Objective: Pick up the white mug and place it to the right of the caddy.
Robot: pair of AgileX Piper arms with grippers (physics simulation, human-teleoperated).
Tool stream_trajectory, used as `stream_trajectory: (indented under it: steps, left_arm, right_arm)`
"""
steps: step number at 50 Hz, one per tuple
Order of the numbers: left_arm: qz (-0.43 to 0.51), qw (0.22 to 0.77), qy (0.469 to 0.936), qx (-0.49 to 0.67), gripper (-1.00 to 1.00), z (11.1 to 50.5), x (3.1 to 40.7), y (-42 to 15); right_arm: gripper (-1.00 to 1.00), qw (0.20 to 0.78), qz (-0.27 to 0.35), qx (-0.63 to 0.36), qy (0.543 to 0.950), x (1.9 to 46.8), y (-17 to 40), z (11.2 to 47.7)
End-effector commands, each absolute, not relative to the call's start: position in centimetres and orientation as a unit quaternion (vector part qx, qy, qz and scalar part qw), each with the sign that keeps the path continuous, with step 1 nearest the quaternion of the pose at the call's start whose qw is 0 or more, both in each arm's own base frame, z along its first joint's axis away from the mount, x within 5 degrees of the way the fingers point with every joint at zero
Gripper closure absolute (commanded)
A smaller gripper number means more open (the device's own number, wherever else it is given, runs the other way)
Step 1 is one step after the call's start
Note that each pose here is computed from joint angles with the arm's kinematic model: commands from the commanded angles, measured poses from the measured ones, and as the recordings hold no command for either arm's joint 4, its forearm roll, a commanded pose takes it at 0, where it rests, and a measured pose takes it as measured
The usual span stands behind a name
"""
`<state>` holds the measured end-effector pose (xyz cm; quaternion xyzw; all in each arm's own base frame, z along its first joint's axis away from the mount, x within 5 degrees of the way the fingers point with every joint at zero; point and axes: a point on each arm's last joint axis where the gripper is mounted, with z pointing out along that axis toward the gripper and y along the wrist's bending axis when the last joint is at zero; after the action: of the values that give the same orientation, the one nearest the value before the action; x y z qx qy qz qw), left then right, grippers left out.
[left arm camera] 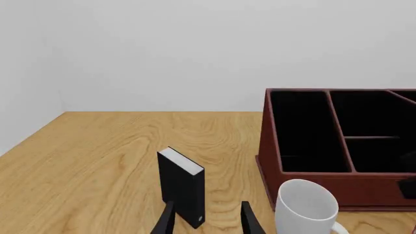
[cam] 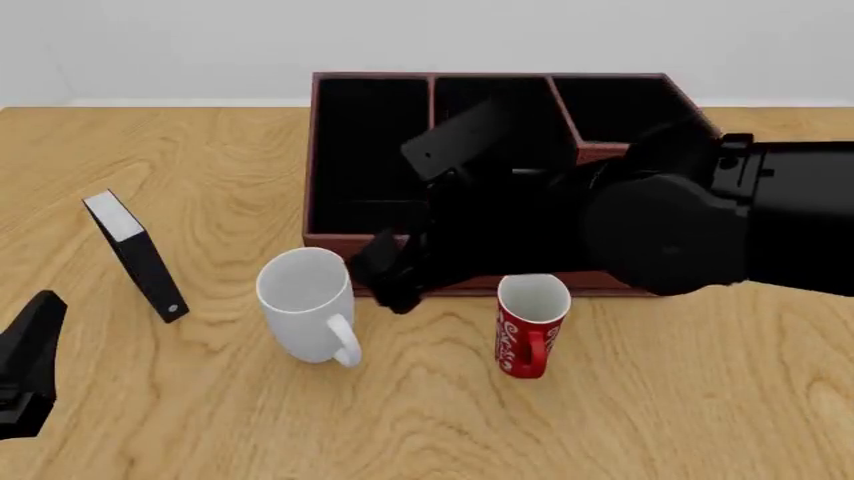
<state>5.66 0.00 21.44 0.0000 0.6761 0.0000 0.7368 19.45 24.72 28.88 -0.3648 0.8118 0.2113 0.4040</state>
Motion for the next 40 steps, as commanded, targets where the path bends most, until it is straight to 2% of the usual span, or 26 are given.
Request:
stream_trajectory:
  steps: [1,16,40]
  left_arm:
    - [0.000,0.737,0.676,0.000,-1.00,21.4,5.7,0.0]
    - [0.000,0.737,0.676,0.000,-1.00,21.4,5.7,0.0]
    - [0.000,0.737,0.676,0.000,-1.00,21.4,5.7,0.0]
  right_arm:
    - [-1.00,0.391,0.206,-0.363,0.820,20.3,25.7,27.3]
    - [-1.00,0.371,0.205,-0.361,0.831,20.8,27.0,25.1]
    - [-1.00,0.361,0.220,-0.351,0.836,20.5,28.3,23.7]
